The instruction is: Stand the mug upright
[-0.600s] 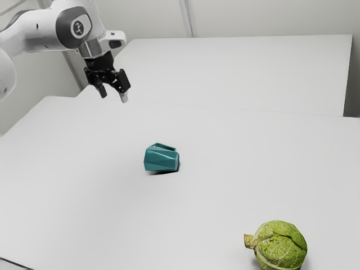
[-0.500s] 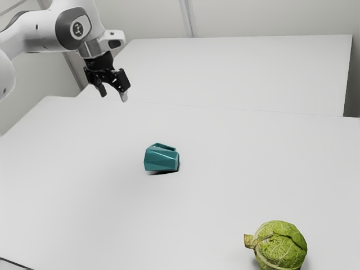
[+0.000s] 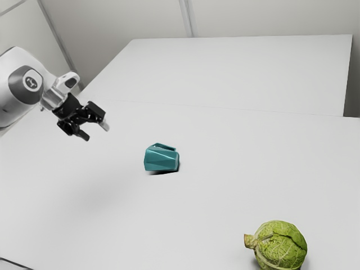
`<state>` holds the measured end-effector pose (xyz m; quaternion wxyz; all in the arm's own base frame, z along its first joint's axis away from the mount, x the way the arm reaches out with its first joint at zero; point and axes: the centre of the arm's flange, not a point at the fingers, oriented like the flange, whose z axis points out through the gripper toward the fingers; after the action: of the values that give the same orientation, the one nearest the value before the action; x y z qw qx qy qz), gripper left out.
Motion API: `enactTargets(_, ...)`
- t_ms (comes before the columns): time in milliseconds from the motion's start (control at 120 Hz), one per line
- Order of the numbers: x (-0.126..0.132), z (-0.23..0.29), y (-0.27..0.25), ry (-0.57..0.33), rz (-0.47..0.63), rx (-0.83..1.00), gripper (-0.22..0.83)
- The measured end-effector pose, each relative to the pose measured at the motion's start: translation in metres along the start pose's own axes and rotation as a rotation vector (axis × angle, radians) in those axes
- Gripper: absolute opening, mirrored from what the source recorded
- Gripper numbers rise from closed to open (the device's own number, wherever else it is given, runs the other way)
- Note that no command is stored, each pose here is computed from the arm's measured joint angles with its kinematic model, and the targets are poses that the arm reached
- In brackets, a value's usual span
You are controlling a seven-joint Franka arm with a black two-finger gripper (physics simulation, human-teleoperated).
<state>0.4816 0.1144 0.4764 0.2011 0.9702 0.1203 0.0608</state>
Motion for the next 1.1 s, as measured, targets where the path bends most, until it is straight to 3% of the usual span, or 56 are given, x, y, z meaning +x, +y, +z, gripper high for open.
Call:
enactTargets(225,0.007,0.024,-0.071,0.112,-0.123,-0.194,0.62)
enactTargets(475,0.019,0.061,-0.149,0.192,-0.124,-0.246,0.62)
enactTargets(558,0.027,0.071,-0.158,0.212,-0.076,-0.255,0.62)
enactTargets(692,0.033,0.095,-0.132,0.21,0.057,-0.292,0.61)
enactTargets(917,-0.002,0.126,-0.114,0.216,0.164,-0.339,0.61)
enactTargets(1100,0.001,0.128,-0.12,0.258,0.226,-0.322,0.61)
